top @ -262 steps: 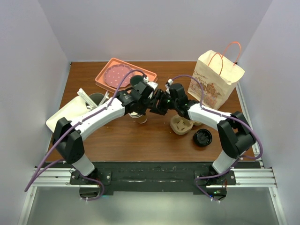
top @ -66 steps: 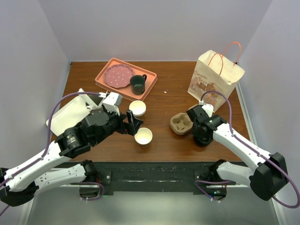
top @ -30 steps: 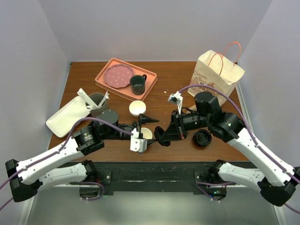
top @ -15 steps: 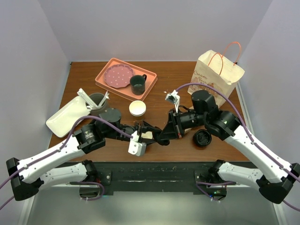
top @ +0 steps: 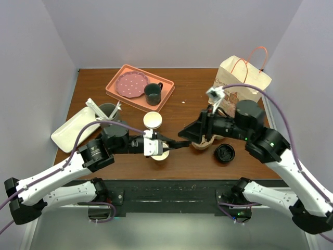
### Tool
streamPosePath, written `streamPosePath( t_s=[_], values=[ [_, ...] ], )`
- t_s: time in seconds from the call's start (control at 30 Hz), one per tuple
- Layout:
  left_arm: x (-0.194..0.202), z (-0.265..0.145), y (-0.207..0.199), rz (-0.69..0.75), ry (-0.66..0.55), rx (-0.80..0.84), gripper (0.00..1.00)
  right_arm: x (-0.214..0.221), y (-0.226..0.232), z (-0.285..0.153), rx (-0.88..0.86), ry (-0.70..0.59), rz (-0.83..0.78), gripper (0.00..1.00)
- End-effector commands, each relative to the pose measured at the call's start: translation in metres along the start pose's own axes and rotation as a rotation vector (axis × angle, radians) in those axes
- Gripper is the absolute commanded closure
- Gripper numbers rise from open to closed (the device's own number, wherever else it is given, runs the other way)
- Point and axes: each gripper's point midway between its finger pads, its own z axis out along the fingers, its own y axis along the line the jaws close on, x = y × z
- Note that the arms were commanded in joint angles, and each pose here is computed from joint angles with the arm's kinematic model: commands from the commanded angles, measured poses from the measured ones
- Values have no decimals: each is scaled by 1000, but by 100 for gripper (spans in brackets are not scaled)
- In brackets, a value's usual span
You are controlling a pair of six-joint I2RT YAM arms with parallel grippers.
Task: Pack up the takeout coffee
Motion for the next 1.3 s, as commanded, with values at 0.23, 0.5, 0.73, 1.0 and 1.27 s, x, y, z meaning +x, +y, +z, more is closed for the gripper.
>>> streamPosePath(
  t_s=[0.23, 0.5, 0.73, 1.0, 1.27],
  values=[
    [6, -19, 27, -807, 1, -350, 81, -34, -26, -35, 169, -372, 22, 31],
    [-12, -19, 47, -1212, -139, -357, 82, -12, -38, -21, 135, -337, 55, 31],
    [-22, -23, 50, -1271, -209, -326, 83, -8, -40, -10, 117, -310, 78, 33],
    [-35, -28, 45, -1282, -289, -279, 84, -11, -41, -2, 96, -318, 95, 37],
    [-36, -33, 41, -1297, -321, -276, 85, -12, -39, -3, 82, -333, 120, 52]
  ],
)
